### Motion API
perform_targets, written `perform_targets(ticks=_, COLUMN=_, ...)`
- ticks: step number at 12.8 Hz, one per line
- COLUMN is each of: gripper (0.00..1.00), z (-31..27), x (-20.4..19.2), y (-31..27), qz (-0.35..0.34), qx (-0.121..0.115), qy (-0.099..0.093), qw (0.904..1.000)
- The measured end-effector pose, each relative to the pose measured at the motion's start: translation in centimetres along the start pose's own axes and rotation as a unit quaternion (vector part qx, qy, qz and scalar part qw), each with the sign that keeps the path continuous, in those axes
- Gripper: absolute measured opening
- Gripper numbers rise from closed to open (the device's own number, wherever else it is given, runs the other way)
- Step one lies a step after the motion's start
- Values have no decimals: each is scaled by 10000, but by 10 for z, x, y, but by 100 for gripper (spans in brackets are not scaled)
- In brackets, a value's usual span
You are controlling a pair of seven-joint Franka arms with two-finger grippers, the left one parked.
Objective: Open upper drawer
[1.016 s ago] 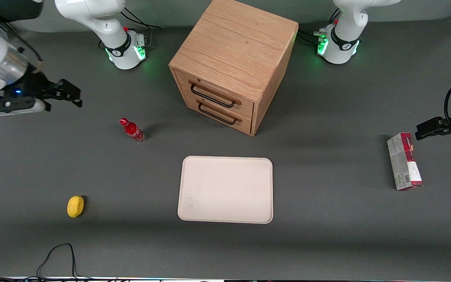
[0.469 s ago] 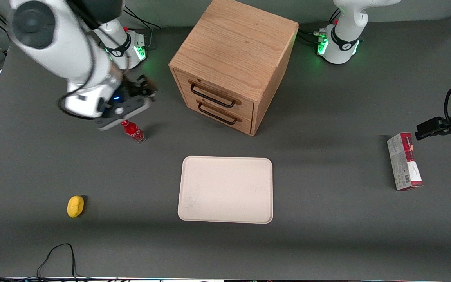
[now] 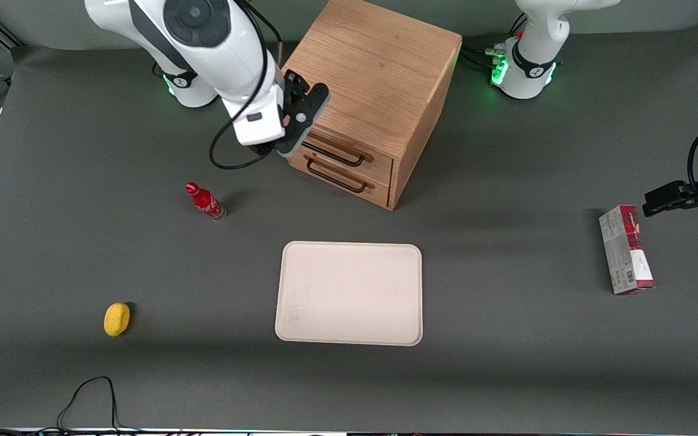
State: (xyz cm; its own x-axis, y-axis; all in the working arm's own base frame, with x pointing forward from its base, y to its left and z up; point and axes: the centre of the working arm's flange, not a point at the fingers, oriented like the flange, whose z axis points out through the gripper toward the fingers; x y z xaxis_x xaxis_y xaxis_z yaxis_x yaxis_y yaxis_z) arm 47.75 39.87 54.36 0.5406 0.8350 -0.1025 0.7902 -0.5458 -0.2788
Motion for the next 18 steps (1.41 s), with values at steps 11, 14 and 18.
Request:
perform_targets(ticks=11, gripper=100, z=124, x=50, y=38, qz=-269, qx=539, qy=5, qw=9982)
perform_targets(ticks=14, gripper=100, z=133, x=51, y=37, qz=-284, qx=493, qy=4, qw=9984)
perform_targets(ticks=18, gripper=100, z=148, x=51, y=42, qz=-360, qx=278, qy=-19, qw=9990)
